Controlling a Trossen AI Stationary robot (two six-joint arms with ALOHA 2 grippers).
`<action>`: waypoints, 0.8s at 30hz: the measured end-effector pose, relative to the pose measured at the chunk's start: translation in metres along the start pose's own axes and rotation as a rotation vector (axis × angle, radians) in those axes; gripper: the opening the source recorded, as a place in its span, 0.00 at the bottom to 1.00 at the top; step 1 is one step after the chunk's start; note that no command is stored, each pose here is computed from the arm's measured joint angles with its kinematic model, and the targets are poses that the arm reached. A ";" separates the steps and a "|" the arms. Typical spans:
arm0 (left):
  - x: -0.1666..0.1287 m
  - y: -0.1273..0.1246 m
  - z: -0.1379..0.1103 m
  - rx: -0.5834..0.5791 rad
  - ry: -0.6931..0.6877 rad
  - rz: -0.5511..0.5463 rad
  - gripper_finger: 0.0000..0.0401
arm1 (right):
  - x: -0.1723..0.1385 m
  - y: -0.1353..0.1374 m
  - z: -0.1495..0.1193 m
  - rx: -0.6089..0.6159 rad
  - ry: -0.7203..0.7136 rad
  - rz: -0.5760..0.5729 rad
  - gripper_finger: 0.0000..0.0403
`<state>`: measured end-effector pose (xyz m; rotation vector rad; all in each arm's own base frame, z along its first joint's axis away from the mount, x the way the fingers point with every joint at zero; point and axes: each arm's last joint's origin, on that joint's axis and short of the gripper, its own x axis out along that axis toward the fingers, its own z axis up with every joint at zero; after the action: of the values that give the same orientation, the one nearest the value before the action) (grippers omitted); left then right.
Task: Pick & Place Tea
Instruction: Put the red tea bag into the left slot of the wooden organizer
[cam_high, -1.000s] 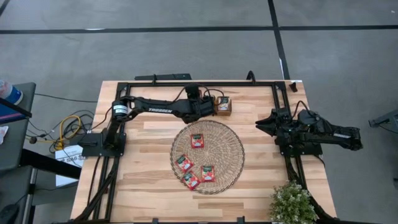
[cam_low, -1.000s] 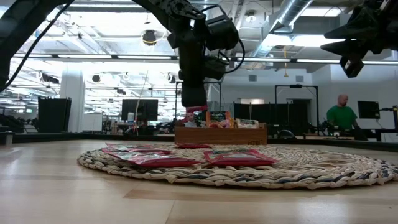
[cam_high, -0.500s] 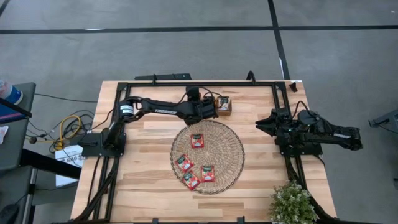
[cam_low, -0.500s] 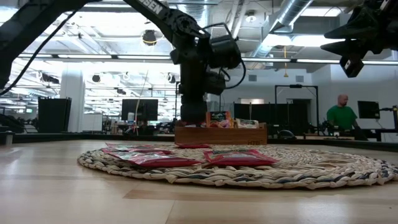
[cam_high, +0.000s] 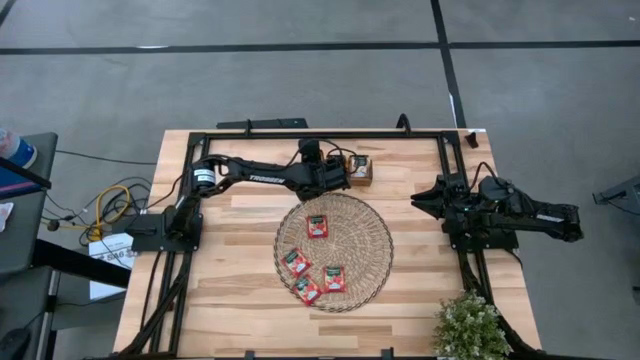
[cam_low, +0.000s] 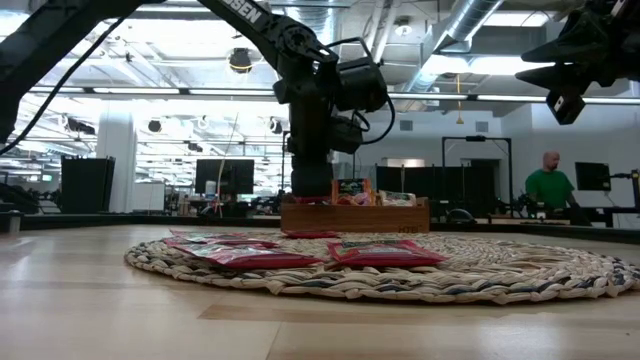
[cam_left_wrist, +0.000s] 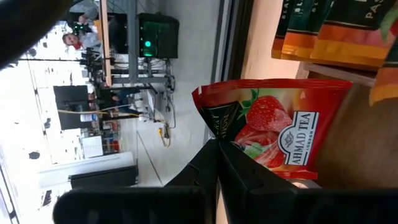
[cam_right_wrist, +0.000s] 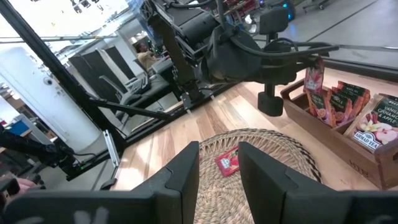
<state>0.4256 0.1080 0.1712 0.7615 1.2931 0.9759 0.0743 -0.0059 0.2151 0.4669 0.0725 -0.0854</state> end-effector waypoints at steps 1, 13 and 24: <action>0.000 0.000 0.000 0.000 0.000 0.000 0.00 | 0.000 0.000 0.000 0.000 0.000 0.000 0.25; 0.010 -0.027 0.002 0.122 0.031 0.067 0.00 | 0.000 0.000 0.000 0.000 0.000 0.000 0.25; 0.007 -0.031 0.002 0.102 0.018 0.037 0.00 | 0.000 0.000 0.000 0.000 -0.001 0.001 0.26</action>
<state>0.4330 0.1019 0.1405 0.8598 1.3566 0.9538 0.0744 -0.0059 0.2152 0.4673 0.0718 -0.0849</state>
